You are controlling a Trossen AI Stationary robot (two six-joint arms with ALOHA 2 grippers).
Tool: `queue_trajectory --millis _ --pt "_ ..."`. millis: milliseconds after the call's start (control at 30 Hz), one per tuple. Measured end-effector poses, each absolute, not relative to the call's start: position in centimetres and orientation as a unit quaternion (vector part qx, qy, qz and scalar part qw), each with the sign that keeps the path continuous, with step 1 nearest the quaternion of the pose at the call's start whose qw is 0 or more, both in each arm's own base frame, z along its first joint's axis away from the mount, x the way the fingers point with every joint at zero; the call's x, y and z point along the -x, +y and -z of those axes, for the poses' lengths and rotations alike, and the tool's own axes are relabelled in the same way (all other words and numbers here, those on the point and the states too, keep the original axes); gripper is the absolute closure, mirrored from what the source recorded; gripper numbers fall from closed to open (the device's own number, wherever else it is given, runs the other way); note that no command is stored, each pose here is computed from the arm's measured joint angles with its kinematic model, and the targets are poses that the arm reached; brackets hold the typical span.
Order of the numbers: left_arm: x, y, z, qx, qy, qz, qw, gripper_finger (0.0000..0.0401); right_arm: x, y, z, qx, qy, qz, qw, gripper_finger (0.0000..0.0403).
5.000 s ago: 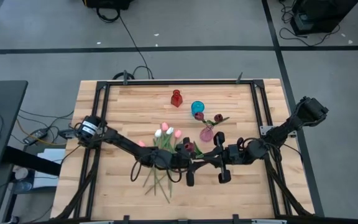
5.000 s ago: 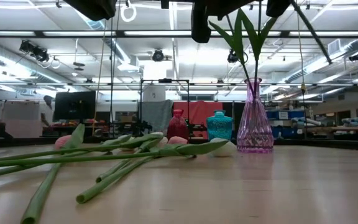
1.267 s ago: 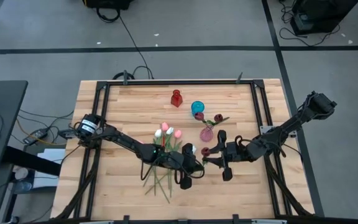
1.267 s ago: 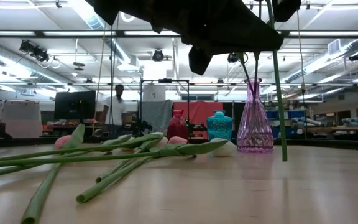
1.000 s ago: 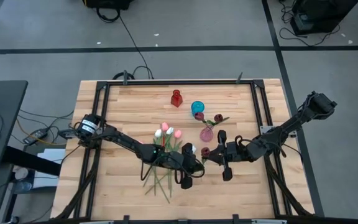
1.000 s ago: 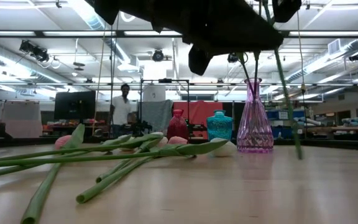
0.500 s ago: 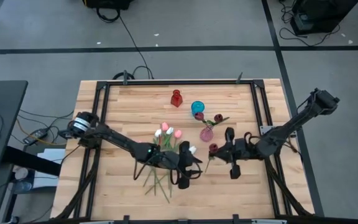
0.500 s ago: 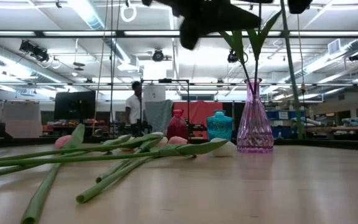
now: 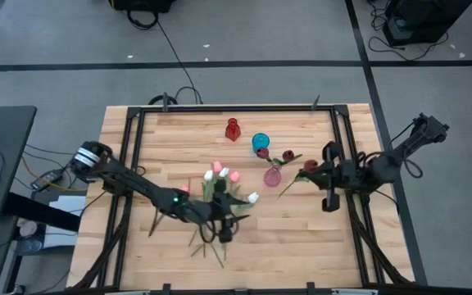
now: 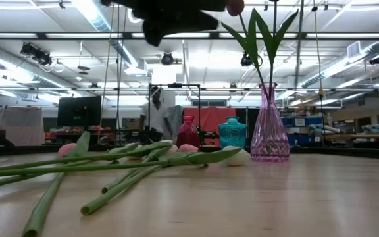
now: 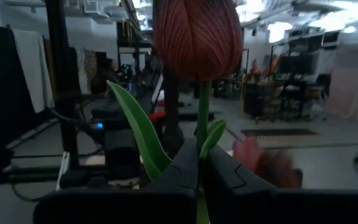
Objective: Sort flowers into vase by color
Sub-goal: Put the red tulip into the pink vase
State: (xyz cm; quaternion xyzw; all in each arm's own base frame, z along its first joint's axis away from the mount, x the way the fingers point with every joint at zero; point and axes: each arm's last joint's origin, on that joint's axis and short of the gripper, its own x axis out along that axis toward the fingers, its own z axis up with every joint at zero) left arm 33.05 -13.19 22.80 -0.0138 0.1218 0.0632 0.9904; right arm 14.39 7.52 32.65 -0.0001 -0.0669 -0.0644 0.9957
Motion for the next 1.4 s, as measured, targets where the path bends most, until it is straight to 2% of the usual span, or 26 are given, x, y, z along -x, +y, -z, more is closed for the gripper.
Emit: queue_trajectory --millis 300,500,833,1400 --pt "-29.1 -11.1 -21.4 0.065 0.053 -0.099 0.992 0.0209 -13.7 6.6 -35.8 0.075 -0.062 0.129 0.987 0.0387" --pt "-28.2 -10.7 -20.2 0.103 0.046 -0.102 0.988 0.0209 -12.0 5.2 -37.1 0.066 -0.063 0.161 0.983 0.0387" --pt "-28.2 -10.7 -20.5 0.119 0.029 -0.100 0.987 0.0209 -9.8 1.8 -37.1 0.021 -0.070 0.212 0.975 0.0387" --pt "-28.2 -10.7 -20.7 0.124 0.018 -0.098 0.987 0.0209 -13.4 -2.2 -36.1 -0.053 -0.060 0.200 0.977 0.0389"
